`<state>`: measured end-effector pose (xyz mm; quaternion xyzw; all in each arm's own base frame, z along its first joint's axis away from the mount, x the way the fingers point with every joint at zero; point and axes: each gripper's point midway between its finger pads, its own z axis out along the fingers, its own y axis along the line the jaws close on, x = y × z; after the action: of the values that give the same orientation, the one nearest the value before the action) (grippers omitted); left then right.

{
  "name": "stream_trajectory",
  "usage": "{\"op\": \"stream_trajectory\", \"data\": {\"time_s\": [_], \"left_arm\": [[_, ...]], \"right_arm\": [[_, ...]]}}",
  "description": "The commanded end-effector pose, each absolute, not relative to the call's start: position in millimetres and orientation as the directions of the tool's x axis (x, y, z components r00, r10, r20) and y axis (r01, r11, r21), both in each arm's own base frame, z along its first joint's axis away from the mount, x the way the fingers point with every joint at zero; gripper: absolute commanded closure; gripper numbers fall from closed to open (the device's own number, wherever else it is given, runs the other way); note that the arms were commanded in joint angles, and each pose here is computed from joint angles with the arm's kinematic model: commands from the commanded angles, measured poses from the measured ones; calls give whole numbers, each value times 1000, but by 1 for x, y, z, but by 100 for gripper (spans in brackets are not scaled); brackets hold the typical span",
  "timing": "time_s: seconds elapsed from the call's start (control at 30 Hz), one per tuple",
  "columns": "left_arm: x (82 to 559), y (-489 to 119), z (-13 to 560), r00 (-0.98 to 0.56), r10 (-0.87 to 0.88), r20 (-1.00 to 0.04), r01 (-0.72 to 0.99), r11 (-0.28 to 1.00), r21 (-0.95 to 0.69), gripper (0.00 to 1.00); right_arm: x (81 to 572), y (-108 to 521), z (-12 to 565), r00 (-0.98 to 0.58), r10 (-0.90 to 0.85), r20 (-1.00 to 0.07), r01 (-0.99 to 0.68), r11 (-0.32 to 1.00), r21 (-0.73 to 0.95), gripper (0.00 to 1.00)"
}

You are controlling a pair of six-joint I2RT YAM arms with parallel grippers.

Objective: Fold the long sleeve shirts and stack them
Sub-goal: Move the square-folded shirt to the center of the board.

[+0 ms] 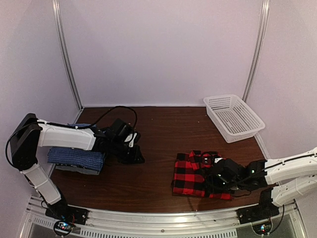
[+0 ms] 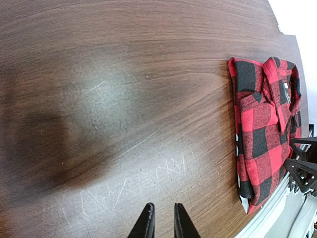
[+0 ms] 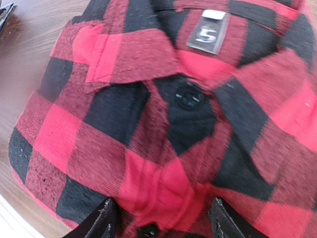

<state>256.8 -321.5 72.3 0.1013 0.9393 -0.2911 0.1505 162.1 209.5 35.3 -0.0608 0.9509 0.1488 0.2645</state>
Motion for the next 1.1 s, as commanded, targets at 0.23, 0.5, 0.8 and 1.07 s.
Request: {"op": "stream_trajectory", "data": {"time_s": [0.23, 0.5, 0.8, 1.07], "left_arm": [[258, -332, 98, -916, 88, -391, 312, 770, -557, 85], [259, -321, 106, -908, 70, -412, 299, 797, -525, 85], [268, -280, 123, -877, -6, -480, 221, 882, -416, 83], [284, -206, 135, -835, -82, -544, 45, 975, -216, 73]], "right_arm": [[173, 232, 112, -815, 1, -579, -236, 913, 334, 29], [177, 332, 124, -831, -26, -556, -385, 749, 539, 30], [180, 391, 101, -847, -103, -521, -439, 689, 577, 31], [196, 431, 108, -820, -119, -560, -491, 650, 580, 30]]}}
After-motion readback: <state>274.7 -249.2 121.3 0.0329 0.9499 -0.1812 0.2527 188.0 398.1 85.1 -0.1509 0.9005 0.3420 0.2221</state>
